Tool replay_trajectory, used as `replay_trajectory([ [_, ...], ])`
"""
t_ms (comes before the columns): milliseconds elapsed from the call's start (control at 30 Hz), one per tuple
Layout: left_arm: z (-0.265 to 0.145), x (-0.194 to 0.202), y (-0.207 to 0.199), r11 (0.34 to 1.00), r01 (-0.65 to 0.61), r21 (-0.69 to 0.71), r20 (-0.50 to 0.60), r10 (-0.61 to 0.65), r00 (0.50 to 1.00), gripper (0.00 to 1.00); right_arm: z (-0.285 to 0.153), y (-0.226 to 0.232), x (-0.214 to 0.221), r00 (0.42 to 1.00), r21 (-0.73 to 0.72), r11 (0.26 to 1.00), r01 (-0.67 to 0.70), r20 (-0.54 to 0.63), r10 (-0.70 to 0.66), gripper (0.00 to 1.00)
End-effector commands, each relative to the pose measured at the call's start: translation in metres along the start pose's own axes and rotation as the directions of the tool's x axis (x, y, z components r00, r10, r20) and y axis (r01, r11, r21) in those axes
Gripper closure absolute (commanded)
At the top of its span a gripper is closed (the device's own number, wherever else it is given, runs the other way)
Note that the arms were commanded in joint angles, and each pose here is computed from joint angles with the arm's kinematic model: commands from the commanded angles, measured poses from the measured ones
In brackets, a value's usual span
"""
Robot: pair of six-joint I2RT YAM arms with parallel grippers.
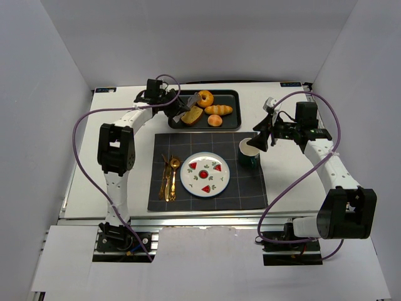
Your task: Place the bread
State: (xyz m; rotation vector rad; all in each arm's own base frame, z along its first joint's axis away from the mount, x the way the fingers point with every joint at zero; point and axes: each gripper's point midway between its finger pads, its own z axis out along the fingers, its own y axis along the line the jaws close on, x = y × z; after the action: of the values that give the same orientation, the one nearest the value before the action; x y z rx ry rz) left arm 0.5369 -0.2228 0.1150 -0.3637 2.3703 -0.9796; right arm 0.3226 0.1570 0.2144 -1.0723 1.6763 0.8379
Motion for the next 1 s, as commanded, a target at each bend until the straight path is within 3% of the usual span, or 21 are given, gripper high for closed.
replay_trajectory([
  [0, -0.006, -0.011, -0.025, 0.997, -0.030, 0.067, 0.024, 0.028, 0.999, 0.50, -0.004, 0.004, -0.006, 0.999, -0.007, 1.000, 0.028, 0.029, -0.028, 0.23],
  [300, 0.000, -0.009, -0.022, 0.998, -0.008, 0.056, 0.008, 0.008, 1.000, 0.50, -0.005, 0.003, -0.008, 0.999, -0.004, 0.999, 0.032, 0.034, -0.032, 0.23],
  [633, -0.001, -0.012, -0.025, 0.999, -0.008, 0.052, 0.016, 0.007, 1.000, 0.65, -0.007, 0.005, -0.011, 0.998, -0.001, 0.999, 0.036, 0.042, -0.036, 0.23],
  [867, -0.015, -0.020, -0.042, 0.995, -0.027, 0.098, 0.052, 0.022, 0.998, 0.97, -0.009, 0.006, -0.013, 0.998, 0.001, 0.999, 0.044, 0.047, -0.044, 0.23],
  [967, -0.026, -0.025, -0.052, 0.992, -0.041, 0.115, 0.075, 0.033, 0.997, 1.00, -0.011, 0.006, -0.014, 0.998, 0.007, 0.999, 0.050, 0.049, -0.050, 0.23],
])
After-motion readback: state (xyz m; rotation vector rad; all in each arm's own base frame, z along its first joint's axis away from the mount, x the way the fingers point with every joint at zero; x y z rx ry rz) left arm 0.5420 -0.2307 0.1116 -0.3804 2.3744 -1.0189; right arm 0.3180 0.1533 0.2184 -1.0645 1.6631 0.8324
